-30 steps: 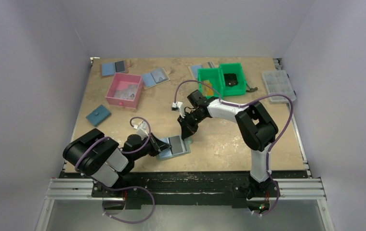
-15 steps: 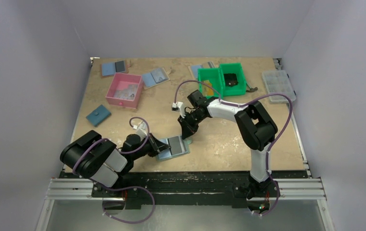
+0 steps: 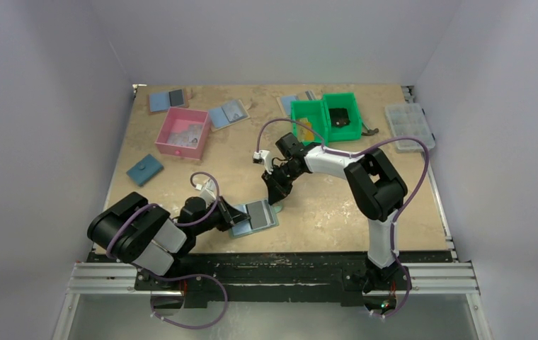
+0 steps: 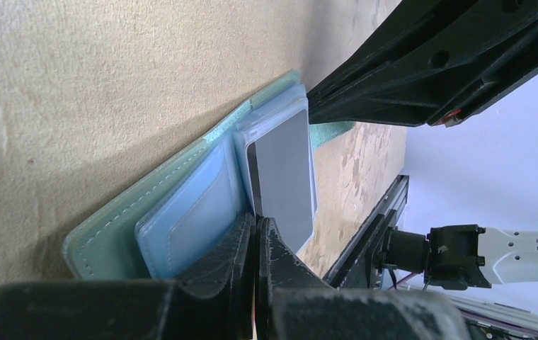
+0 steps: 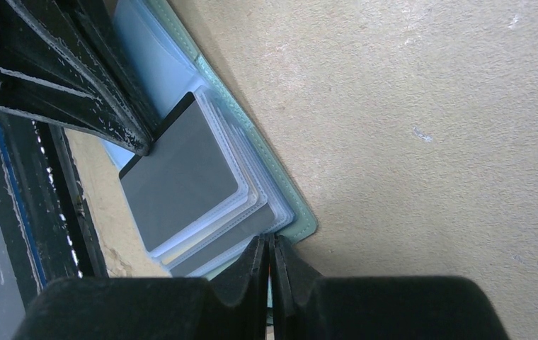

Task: Take the credit cards out of the card holder
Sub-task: Remove the credit card from the card holder.

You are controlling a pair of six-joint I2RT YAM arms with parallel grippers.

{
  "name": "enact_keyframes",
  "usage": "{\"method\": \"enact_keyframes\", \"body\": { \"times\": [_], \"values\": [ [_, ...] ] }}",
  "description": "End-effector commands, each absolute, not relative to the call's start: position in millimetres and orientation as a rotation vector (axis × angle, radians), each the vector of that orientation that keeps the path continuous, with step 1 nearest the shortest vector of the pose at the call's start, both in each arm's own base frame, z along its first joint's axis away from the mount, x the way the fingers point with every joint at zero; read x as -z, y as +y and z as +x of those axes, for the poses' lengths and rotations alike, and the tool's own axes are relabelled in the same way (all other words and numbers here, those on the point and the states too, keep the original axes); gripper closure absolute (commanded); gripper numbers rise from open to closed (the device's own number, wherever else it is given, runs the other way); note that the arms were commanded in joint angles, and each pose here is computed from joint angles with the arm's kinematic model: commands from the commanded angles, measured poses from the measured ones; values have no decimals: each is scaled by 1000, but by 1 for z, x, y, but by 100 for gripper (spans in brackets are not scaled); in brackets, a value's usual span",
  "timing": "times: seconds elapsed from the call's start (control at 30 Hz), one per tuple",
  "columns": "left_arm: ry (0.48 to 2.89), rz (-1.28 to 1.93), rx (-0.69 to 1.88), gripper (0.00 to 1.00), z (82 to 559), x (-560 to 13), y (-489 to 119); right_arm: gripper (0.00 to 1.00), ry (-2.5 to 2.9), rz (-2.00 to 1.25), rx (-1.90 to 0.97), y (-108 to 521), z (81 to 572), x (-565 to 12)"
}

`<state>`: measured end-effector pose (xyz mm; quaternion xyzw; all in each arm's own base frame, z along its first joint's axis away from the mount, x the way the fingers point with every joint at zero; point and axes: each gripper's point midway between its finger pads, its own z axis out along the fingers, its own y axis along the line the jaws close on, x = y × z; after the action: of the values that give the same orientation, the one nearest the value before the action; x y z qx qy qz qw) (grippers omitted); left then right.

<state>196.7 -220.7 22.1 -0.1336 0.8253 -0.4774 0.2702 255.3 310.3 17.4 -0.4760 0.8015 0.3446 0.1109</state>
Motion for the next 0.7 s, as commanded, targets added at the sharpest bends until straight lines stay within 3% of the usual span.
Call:
{"method": "enact_keyframes", "body": {
  "times": [0.0, 0.67],
  "values": [
    [2263, -311, 1257, 100, 188, -13, -215, 87, 2440, -1433, -851, 290, 260, 12],
    [2280, -311, 1233, 100, 187, -12, -208, 87, 2444, -1434, -852, 290, 259, 13]
  ]
}}
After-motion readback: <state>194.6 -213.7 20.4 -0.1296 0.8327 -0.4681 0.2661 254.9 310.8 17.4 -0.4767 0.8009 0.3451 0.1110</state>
